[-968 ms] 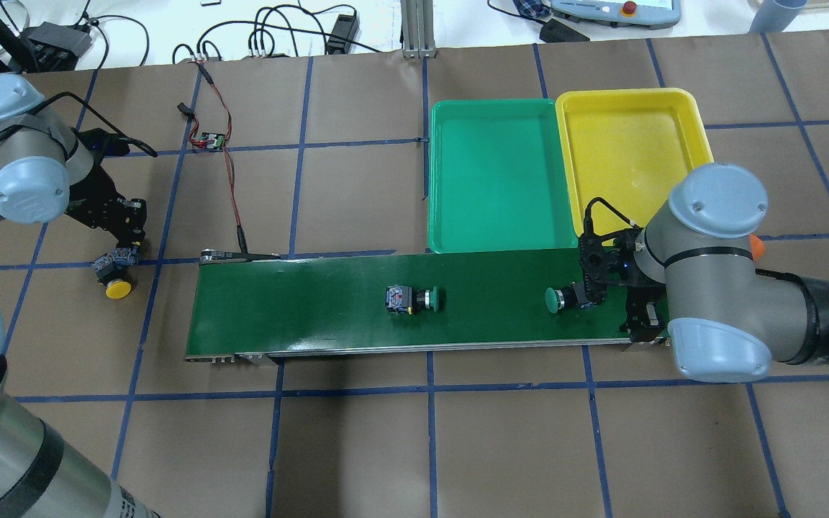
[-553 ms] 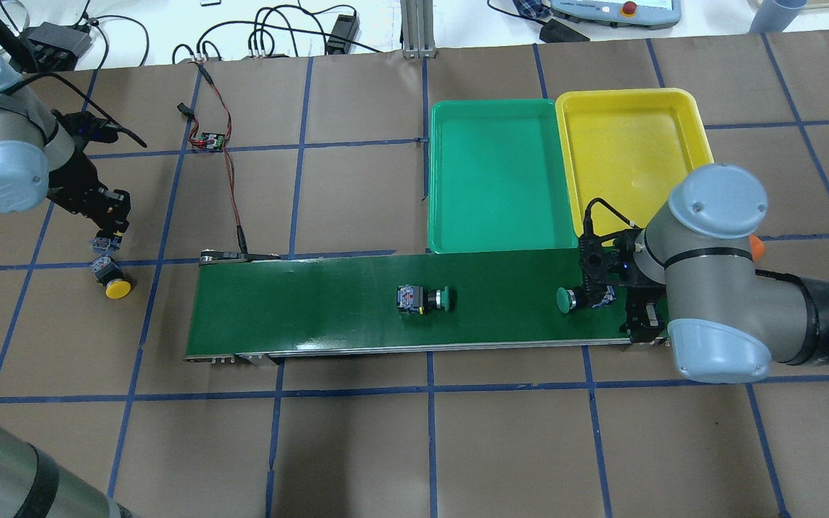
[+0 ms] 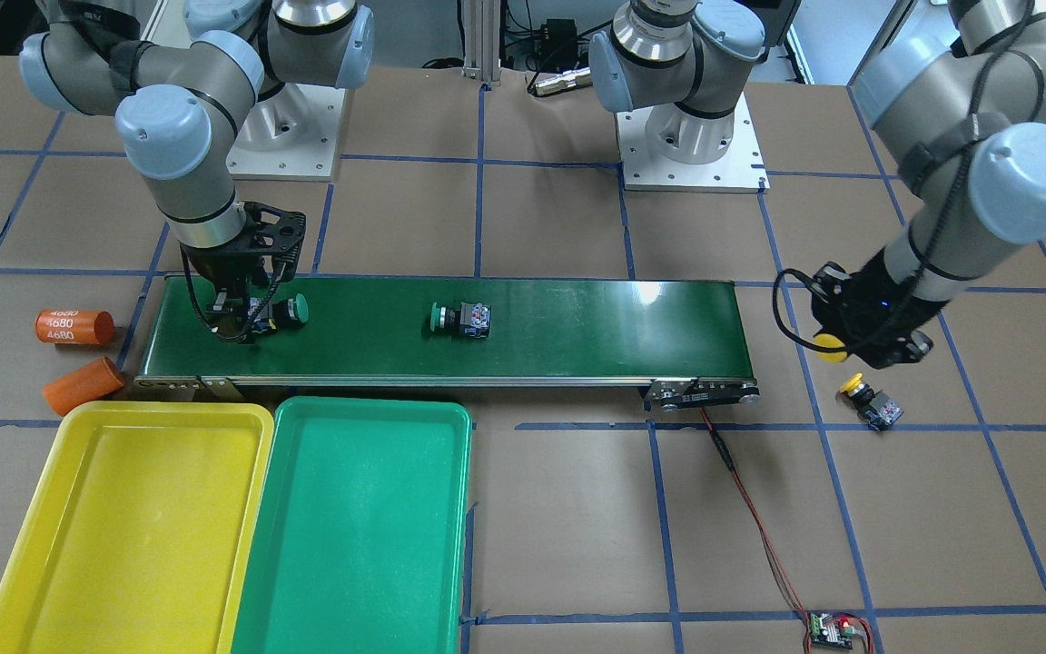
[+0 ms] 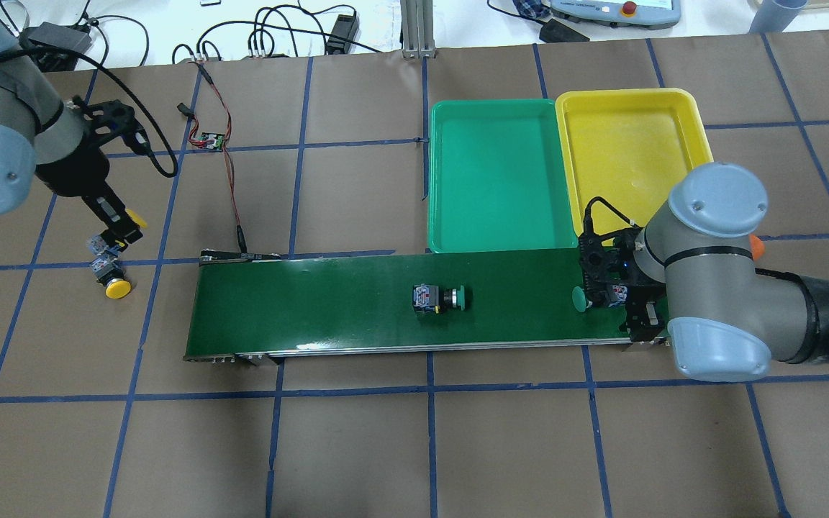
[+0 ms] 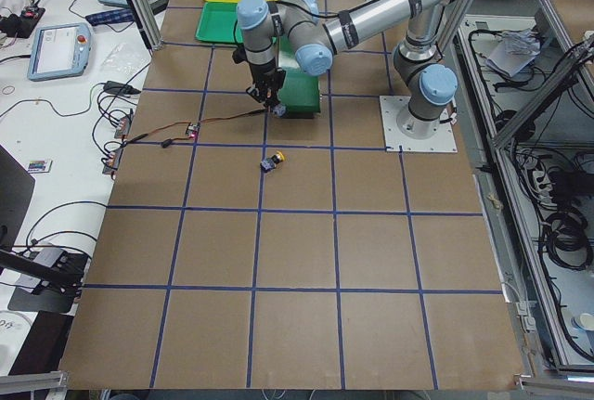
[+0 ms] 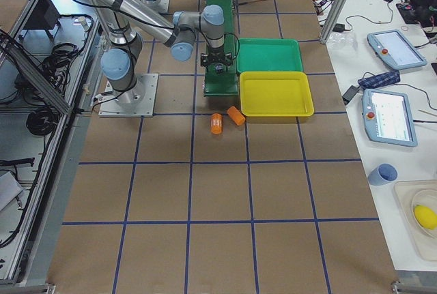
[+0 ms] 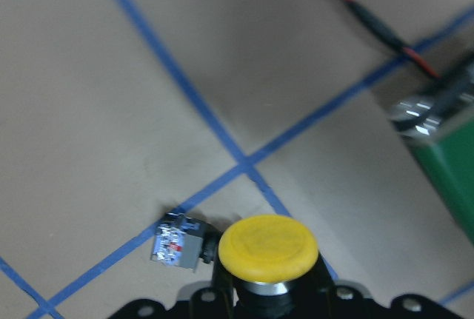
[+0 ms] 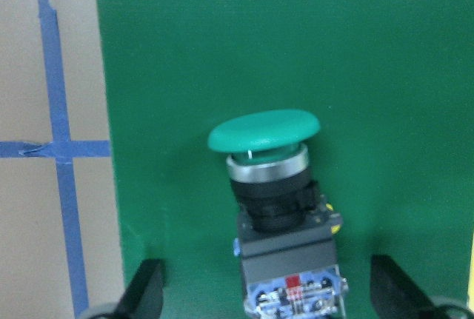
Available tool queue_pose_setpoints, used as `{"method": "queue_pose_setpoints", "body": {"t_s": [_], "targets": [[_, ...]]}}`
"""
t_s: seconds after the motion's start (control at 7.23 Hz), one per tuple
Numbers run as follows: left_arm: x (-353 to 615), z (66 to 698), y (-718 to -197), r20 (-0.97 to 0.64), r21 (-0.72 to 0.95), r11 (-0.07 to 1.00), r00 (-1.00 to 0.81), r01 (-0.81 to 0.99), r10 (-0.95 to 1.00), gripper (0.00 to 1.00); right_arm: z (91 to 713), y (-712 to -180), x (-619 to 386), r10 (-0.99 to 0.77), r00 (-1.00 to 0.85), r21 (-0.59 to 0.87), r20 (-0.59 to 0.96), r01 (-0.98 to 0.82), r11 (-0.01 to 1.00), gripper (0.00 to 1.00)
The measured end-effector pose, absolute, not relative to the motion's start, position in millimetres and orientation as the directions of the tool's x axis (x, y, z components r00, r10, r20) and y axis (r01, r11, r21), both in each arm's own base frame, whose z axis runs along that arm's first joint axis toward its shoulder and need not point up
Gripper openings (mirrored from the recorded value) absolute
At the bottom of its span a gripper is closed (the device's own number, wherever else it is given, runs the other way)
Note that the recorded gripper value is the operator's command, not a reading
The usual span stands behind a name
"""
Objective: Sort buttons by color to trays
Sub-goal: 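Carry green button toward green tray with right gripper while left places yellow button on belt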
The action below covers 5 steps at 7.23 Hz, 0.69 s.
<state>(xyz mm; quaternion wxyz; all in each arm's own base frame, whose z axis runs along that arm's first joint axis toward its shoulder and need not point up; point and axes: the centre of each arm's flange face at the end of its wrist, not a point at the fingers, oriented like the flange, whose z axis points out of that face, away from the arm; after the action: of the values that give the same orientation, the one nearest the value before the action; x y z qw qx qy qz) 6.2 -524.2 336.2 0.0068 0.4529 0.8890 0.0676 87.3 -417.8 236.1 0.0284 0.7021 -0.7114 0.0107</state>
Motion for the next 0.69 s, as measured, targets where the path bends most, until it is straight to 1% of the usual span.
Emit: {"method": "queue_pose_setpoints", "body": {"t_s": [0.14,0.28,0.55,0.69], "targets": [[-38,320,-505,0.057,0.152,0.468,-0.48,0.871,0.875,0.0,236,-418,87,-0.998,-0.013,0.024,0.055,-1.0,0.014,0.86],[-80,301,-492,0.042,0.158,0.362,-0.372,0.919,0.927,0.0,236,-418,87,-0.998,-0.012,0.024,0.055,-1.0,0.013,0.69],[-141,282,-475,0.02,0.154,0.123,-0.128,0.98,0.992,0.0,236,-418,87,-0.998,-0.011,0.026,0.056,-1.0,0.012,0.19],[-156,278,-470,0.019,0.15,0.036,-0.04,0.988,0.999,0.0,237,-419,87,-0.998,-0.011,0.028,0.058,-1.0,0.013,0.12]]}}
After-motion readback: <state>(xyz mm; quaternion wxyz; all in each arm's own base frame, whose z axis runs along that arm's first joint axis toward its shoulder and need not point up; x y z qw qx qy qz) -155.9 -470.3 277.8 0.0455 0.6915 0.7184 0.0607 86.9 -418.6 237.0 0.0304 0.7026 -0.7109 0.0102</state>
